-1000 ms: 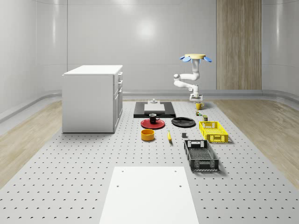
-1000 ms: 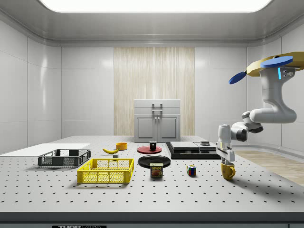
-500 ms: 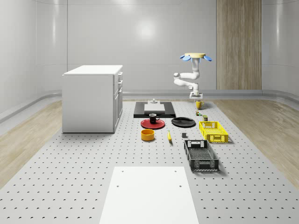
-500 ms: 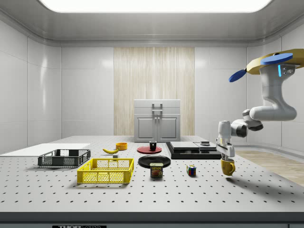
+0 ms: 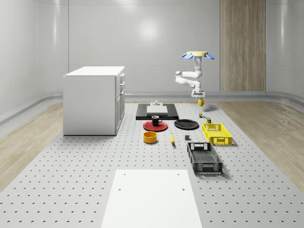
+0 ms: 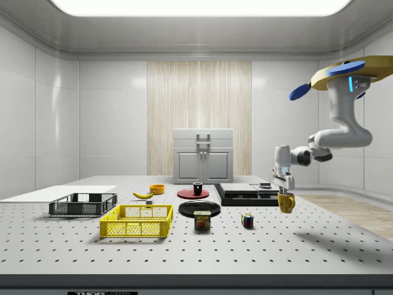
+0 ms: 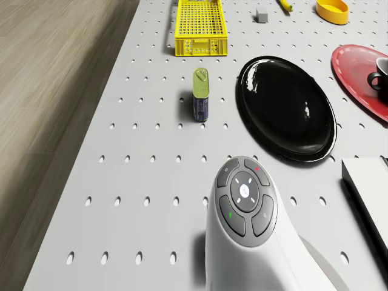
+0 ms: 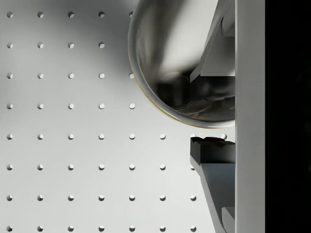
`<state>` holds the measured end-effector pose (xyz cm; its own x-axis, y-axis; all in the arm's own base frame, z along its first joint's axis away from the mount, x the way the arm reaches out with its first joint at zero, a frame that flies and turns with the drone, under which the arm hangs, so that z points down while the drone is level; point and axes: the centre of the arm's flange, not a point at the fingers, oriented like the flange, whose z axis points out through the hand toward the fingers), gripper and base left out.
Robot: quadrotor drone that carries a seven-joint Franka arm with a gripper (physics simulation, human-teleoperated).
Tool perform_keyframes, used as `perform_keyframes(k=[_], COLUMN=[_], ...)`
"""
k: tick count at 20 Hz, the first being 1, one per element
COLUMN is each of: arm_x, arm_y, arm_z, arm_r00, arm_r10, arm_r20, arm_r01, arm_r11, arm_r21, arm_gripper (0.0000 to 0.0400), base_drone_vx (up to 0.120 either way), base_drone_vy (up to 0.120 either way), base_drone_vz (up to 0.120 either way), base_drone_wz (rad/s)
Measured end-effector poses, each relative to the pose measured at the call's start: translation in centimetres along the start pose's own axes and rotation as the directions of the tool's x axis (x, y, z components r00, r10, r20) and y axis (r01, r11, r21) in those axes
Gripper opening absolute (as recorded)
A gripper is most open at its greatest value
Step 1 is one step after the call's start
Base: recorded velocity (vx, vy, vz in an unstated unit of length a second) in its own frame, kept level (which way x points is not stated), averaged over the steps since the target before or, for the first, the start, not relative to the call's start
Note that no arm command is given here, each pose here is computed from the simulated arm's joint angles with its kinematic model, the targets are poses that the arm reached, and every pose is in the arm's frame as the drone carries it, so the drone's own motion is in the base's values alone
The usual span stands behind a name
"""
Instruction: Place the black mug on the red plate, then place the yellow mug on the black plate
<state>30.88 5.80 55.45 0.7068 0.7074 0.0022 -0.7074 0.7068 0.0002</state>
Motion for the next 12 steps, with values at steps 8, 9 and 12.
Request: perform_keyframes(k=[8, 9, 12], arm_x=[0.0, 0.0, 0.0], arm_y=[0.0, 0.0, 0.0], arm_z=[-0.15, -0.16, -0.17], arm_r00=[1.0, 1.0, 1.0], arm_r10=[0.0, 0.0, 0.0], arm_r20=[0.0, 0.0, 0.0], arm_r01=[0.0, 0.0, 0.0], arm_r11=[1.0, 1.0, 1.0], arm_r21=[0.0, 0.0, 0.0], arm_gripper=[0.011, 0.011, 0.011], base_drone_vx=[0.12, 0.12, 0.12], base_drone_vy=[-0.12, -0.12, -0.12], base_drone_vz=[0.0, 0.0, 0.0], base_drone_wz=[0.0, 0.0, 0.0])
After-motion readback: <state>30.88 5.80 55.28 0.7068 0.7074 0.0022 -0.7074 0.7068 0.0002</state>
